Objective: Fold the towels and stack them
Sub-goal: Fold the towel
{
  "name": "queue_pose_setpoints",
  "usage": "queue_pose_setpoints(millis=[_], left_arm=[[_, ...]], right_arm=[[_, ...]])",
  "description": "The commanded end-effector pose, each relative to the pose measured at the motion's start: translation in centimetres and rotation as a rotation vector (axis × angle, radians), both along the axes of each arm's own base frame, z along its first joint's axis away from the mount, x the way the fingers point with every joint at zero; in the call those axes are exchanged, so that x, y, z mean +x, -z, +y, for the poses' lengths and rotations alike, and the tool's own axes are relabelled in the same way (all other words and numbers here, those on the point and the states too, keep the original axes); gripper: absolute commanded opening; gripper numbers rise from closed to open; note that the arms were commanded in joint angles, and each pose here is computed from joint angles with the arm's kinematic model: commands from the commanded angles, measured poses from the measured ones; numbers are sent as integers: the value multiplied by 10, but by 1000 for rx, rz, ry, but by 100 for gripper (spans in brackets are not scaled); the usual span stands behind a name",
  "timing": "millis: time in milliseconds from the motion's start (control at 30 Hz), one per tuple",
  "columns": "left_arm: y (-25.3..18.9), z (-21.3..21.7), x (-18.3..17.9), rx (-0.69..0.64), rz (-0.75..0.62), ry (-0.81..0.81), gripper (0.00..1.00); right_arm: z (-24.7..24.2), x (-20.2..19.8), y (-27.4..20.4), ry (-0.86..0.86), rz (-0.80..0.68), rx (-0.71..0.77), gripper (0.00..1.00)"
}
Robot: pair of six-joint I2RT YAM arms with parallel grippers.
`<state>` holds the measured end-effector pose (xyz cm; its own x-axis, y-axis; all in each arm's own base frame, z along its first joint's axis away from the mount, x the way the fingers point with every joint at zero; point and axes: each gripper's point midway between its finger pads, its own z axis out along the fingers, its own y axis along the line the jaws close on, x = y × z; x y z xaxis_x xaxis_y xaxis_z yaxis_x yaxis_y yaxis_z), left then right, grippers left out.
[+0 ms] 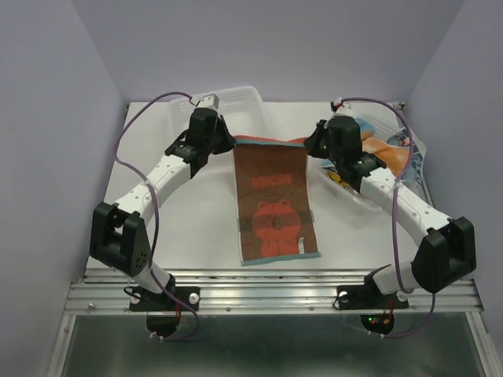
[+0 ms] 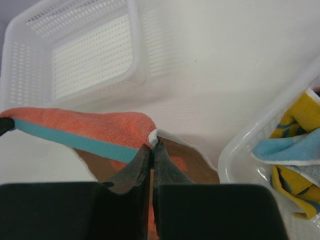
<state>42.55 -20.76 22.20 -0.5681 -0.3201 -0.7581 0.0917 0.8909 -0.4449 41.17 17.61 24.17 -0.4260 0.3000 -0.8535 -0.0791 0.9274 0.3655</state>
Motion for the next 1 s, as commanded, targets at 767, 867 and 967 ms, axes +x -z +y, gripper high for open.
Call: queue_pose_setpoints(millis=[767,867,967], left_arm=[[111,-5,-196,-149,277,53,0],[112,-4,-207,-149,277,77,0],[117,-5,-222,-148,305,115,0]], right_arm=[[-17,-168,97,-137,393,164,1],[-12,-188,103,-217,426,173,1],[-17,-204,113,-228,470,158,1]])
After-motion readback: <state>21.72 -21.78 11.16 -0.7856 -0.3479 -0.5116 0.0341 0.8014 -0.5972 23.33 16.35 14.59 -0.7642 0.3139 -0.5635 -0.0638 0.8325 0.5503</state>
